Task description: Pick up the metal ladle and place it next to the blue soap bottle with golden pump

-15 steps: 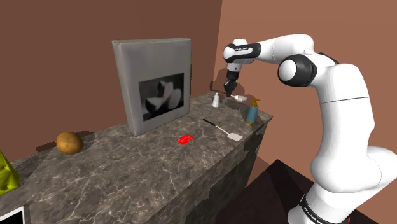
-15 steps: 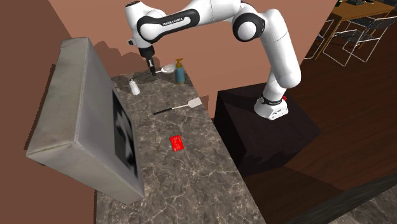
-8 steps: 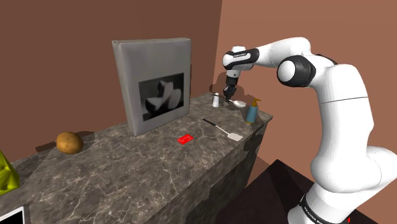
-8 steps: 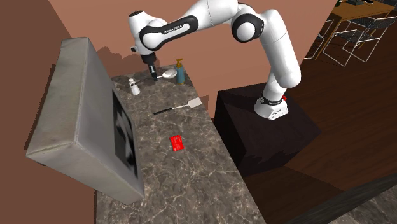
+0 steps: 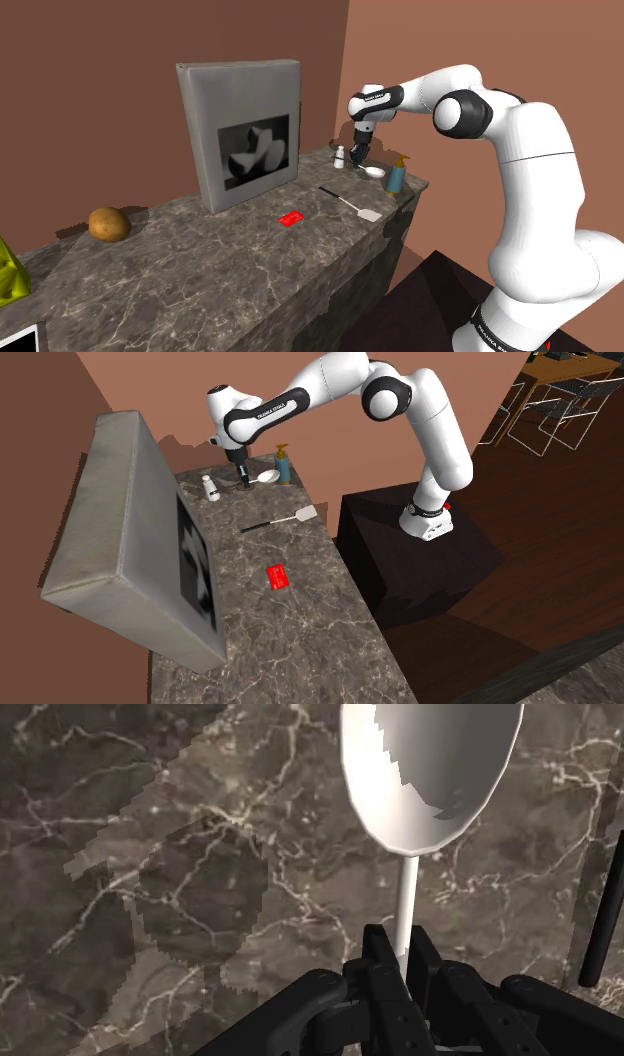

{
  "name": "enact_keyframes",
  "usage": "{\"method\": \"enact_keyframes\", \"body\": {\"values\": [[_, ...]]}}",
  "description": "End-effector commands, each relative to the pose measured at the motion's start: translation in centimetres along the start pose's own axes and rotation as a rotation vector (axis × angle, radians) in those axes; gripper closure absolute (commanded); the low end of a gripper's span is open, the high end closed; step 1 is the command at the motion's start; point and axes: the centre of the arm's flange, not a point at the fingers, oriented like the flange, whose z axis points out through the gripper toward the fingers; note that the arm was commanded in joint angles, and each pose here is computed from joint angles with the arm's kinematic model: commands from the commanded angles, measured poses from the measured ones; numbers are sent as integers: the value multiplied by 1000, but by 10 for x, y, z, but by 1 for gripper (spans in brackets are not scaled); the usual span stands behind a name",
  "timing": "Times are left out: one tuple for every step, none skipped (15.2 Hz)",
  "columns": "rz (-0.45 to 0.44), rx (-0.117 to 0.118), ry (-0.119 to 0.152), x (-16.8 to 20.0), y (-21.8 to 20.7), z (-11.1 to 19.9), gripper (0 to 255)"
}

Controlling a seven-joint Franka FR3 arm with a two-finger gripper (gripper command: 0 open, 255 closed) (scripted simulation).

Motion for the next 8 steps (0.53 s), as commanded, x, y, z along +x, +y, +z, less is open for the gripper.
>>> {"method": "enact_keyframes", "body": {"values": [[0, 0, 1, 1, 1, 11, 255], [0, 0, 1, 2, 2, 16, 255], [0, 0, 1, 2, 2, 21, 255], [0, 0, 1, 2, 3, 27, 255], [0, 0, 1, 2, 4, 32, 255], [0, 0, 1, 2, 4, 37, 255], [0, 0, 1, 2, 5, 42, 255], [0, 0, 1, 2, 5, 48, 255]]}}
